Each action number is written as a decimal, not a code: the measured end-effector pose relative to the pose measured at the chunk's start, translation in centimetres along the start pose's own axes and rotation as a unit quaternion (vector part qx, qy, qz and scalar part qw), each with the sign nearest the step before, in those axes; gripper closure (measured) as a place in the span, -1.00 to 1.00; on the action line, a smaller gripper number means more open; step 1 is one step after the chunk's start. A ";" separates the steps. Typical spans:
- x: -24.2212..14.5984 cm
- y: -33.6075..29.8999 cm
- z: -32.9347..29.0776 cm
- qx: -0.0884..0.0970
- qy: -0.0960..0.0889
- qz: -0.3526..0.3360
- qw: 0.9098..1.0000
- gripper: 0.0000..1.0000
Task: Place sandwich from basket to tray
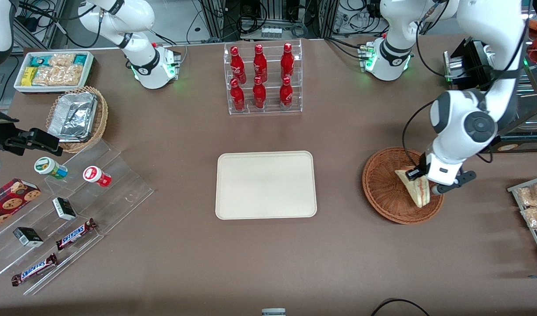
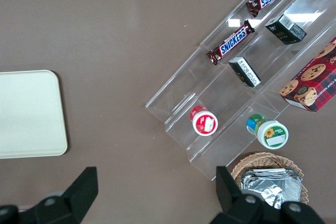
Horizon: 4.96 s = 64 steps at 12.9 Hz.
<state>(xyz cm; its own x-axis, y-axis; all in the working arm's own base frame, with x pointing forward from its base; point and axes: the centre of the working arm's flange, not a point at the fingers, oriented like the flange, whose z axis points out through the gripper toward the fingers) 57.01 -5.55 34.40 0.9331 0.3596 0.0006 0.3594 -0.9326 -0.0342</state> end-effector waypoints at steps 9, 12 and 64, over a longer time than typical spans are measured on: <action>-9.5 19.6 -3.7 -0.004 -0.002 0.168 0.986 0.64; -14.0 25.9 -1.3 0.001 -0.011 0.188 0.982 0.64; -1.2 20.3 -14.4 0.016 0.037 0.187 0.982 -1.00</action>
<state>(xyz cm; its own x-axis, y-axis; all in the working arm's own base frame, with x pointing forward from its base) 63.41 -25.39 48.14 0.9985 -0.0123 0.0542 -0.0081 -0.9970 -0.0775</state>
